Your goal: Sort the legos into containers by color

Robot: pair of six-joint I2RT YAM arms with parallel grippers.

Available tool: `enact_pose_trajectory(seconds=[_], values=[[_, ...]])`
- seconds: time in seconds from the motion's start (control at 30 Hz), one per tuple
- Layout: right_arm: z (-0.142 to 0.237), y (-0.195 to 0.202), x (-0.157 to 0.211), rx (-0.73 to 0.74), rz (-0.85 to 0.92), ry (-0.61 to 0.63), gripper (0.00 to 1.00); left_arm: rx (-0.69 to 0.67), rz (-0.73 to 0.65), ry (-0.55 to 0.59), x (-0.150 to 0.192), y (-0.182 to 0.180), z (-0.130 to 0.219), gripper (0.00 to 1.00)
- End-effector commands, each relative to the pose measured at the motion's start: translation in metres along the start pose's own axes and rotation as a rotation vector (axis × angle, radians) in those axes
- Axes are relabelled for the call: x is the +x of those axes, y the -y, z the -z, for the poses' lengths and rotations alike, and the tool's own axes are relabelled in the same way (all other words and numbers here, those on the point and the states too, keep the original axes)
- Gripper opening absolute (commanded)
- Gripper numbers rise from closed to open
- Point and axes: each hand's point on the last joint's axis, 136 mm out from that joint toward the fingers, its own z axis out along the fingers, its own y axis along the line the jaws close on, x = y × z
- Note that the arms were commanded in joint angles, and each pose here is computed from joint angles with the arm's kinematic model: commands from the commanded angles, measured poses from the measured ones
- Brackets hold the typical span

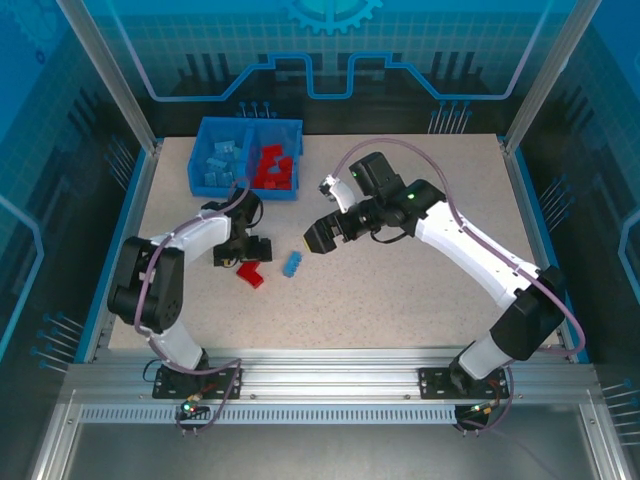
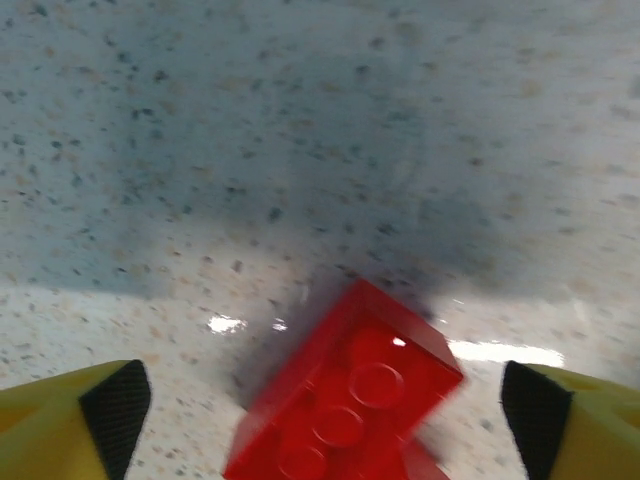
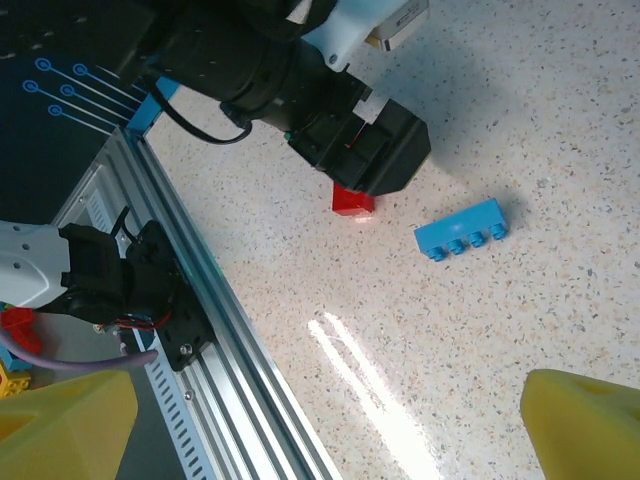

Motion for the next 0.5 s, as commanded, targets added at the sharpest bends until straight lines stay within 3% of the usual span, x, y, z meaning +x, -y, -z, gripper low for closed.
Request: enact_pose_trajectory(seconds=[0.0,0.3,0.47], values=[[0.018,-0.011,-0.010,-0.014,0.025,0.062,1.00,-0.028,0.014,-0.023,0.000,-0.002,-0.007,0.86],[0.004,-0.004,-0.019,-0.017,-0.010,0.059,1.00,0.034,0.057,-0.049,0.011,0.007,-0.018,0.46],[0.002,0.000,-0.020,0.004,-0.036,0.059,1.00,0.029,0.086,0.035,-0.003,0.004,0.001,0.35]])
